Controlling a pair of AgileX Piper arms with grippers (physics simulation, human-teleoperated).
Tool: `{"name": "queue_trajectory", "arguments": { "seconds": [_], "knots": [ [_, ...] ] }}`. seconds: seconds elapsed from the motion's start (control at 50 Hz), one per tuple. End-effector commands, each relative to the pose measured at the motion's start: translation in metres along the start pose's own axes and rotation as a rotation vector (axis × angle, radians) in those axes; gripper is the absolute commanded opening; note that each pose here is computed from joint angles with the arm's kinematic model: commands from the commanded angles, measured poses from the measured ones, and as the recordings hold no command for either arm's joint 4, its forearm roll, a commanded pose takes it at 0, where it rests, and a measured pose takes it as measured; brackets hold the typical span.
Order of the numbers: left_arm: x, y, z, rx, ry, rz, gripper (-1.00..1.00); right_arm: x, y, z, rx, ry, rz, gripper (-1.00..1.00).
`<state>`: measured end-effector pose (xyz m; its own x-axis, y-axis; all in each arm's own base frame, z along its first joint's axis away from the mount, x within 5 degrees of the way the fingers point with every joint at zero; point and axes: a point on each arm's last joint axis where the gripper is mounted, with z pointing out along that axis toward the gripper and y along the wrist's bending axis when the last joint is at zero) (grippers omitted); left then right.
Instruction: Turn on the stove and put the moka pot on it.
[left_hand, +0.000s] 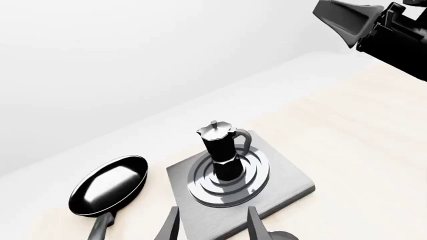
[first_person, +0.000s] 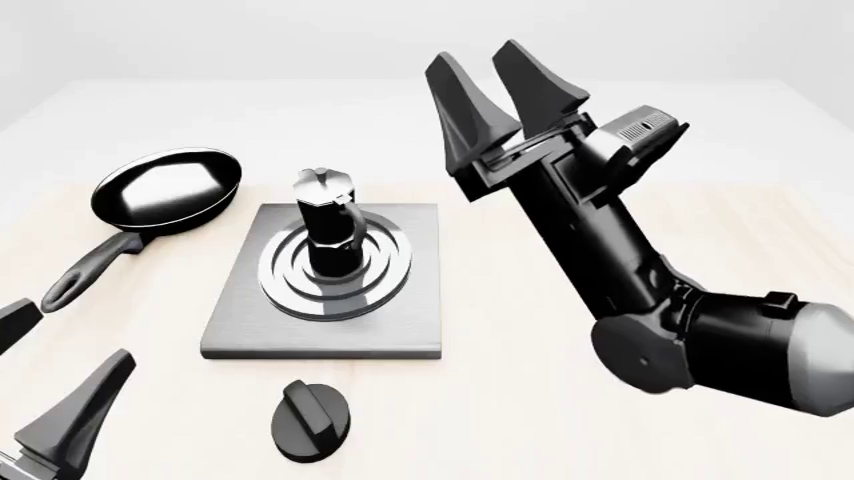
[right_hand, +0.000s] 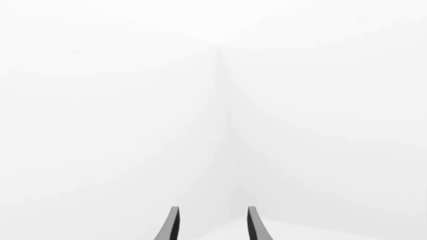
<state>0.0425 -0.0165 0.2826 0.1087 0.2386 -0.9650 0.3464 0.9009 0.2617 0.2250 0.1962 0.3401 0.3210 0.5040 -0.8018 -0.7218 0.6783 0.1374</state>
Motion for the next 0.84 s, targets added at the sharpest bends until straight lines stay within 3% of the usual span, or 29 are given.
{"name": "queue_trajectory", "arguments": {
  "seconds": [0.02,0.5,0.84],
  "knots": [
    [-0.001,0.000,-0.001,-0.001,-0.001,0.001,1.00,-0.012,0.000,-0.007,0.002,-0.021,0.000,1.00],
    [-0.001,0.000,0.000,0.001,-0.001,0.003,1.00,-0.052,0.009,-0.028,-0.019,-0.104,-0.004,1.00],
    [0.001,0.000,0.000,0.004,0.000,0.001,1.00,-0.070,0.012,-0.038,-0.024,-0.142,-0.007,1.00]
  ]
}}
